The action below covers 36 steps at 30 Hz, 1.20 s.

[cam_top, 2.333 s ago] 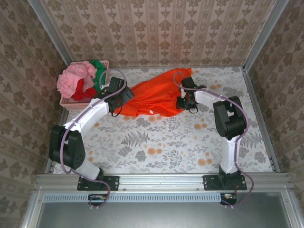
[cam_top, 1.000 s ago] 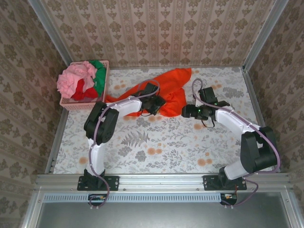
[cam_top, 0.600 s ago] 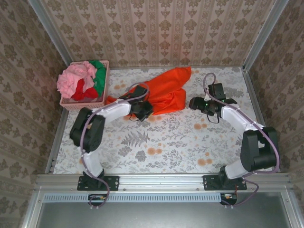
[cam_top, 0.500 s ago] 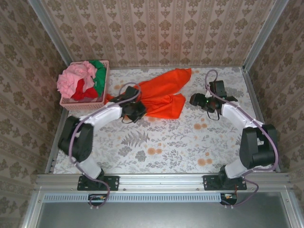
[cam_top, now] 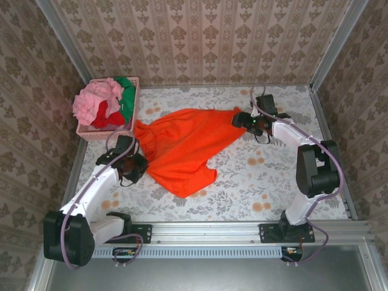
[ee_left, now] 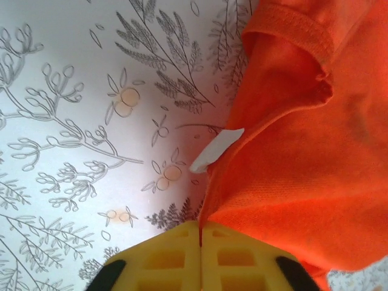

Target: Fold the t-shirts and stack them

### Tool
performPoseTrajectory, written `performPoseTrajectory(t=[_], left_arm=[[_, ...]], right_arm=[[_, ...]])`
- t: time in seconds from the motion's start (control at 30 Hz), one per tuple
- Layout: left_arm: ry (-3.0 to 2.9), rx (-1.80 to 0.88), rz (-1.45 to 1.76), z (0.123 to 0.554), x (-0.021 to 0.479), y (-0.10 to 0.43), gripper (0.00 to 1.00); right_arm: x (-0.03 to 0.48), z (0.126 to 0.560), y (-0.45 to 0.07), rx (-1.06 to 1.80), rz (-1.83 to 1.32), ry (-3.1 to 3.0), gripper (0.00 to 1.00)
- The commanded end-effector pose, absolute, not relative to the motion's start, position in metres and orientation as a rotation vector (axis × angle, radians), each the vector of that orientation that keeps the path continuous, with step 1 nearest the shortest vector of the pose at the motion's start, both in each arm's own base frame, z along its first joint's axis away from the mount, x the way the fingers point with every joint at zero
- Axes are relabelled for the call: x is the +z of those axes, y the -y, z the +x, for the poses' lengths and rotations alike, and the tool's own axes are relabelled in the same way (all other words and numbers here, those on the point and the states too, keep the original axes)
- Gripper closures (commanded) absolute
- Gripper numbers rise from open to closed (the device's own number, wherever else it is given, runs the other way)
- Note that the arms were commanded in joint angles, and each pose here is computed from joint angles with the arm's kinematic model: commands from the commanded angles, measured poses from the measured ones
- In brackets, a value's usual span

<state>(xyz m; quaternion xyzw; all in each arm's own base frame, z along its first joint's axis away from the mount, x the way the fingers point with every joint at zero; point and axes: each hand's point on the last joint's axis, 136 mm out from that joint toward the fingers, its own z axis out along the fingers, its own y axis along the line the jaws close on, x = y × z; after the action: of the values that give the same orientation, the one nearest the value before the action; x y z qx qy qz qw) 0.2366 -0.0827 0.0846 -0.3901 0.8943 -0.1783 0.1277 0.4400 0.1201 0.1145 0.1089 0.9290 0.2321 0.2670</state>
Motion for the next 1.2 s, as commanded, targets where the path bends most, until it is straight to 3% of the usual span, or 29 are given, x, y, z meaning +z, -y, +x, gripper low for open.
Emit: performPoseTrajectory(t=[0.0,0.03,0.13,0.2,0.37,0.53,0.73,0.77,0.97,1.07,1.17], left_arm=[[-2.612,-0.397,-1.112,0.237,0.081,0.07,0.65],[-2.615,-0.358,-1.087,0.238,0.081,0.068,0.49],[-2.596,-0.167,-0.976,0.234,0.093,0.06,0.15],[-2.566,-0.075,-0.883,0.228,0.106,0.058,0.01],[-2.576,-0.147,-0.759,0.208,0.09,0.078,0.0],[-2.513,-0.323,-0.754,0.203,0.057,0.11,0.0],[-2.5,-0.329,-0.731,0.213,0.038,0.129,0.0],[-2.498,-0.32,-0.73,0.214,0.037,0.129,0.03],[-2.469,-0.341,-0.657,0.234,0.021,0.133,0.41],[-2.481,-0.313,-0.625,0.24,0.011,0.127,0.76],[-2.51,-0.338,-0.626,0.249,0.007,0.124,0.97]], right_arm=[[0.116,0.447,-0.13,0.612,0.226,-2.493,0.24],[0.111,0.448,-0.131,0.59,0.208,-2.496,0.23],[0.099,0.45,-0.125,0.489,0.174,-2.51,0.23],[0.096,0.45,-0.109,0.38,0.194,-2.487,0.23],[0.08,0.447,-0.075,0.209,0.263,-2.46,0.24],[0.04,0.451,-0.089,0.309,0.275,-2.55,0.27],[0.025,0.468,-0.105,0.415,0.341,-2.565,0.41],[0.023,0.47,-0.105,0.414,0.345,-2.573,0.44],[0.023,0.477,-0.105,0.412,0.375,-2.555,0.76],[0.028,0.474,-0.102,0.408,0.407,-2.521,1.0],[0.036,0.46,-0.097,0.411,0.452,-2.489,1.0]])
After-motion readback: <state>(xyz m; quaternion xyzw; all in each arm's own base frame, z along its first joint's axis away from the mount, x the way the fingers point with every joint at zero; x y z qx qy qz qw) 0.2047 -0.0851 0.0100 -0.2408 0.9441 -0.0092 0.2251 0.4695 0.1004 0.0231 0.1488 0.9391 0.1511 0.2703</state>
